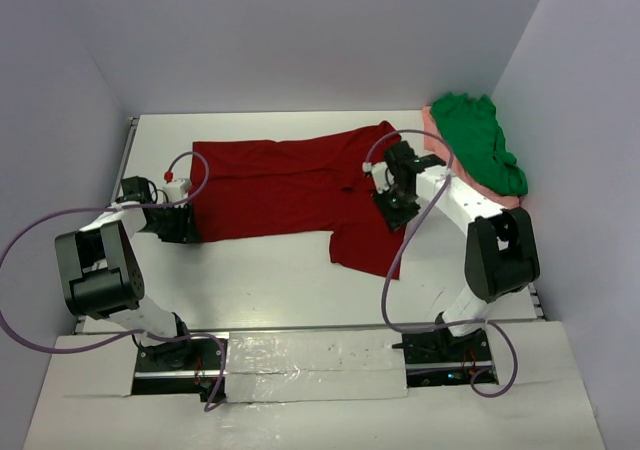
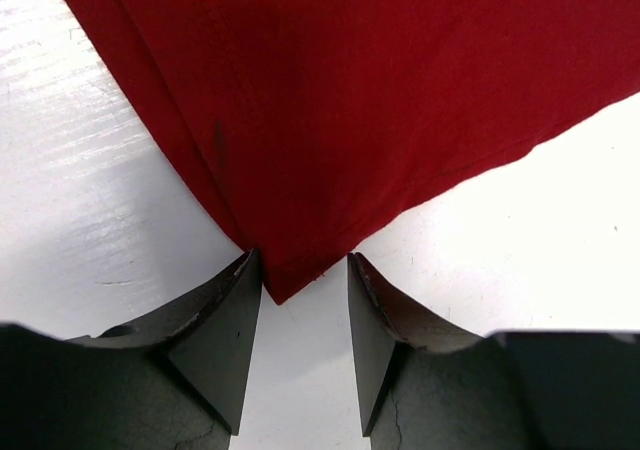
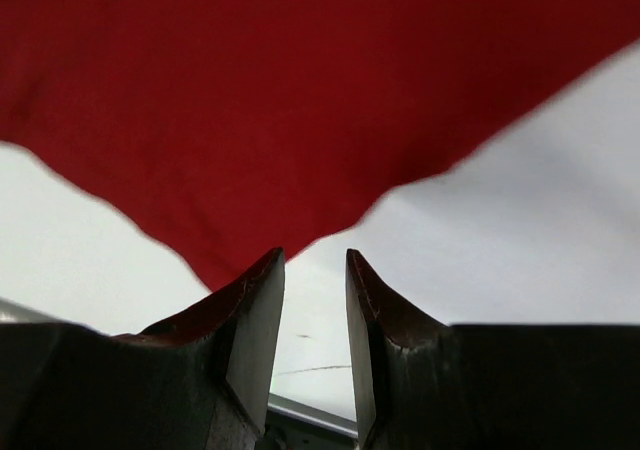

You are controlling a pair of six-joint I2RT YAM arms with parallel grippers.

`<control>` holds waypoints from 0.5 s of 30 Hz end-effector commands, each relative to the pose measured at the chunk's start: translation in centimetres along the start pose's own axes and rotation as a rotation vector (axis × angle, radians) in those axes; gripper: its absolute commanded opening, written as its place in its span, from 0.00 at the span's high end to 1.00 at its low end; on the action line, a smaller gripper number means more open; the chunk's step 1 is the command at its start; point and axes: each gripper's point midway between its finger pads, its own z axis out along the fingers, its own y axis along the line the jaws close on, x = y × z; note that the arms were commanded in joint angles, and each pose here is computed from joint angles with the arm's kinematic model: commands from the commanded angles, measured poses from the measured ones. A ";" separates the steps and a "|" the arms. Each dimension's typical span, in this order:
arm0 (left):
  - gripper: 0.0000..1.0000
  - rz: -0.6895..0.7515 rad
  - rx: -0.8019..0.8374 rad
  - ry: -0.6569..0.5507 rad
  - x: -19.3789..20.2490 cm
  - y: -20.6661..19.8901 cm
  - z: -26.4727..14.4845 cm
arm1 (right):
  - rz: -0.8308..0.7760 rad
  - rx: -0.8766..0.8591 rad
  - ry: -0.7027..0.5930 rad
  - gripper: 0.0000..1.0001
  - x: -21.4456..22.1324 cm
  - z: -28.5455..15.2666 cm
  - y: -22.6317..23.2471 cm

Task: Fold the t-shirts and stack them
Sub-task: Grap the side of the flattened tshirt closest away from the robot with both arms

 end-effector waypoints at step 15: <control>0.51 0.008 -0.024 -0.017 -0.2 -0.1 -1.2 | -0.603 0.235 0.020 0.58 5.7 0.5 4.7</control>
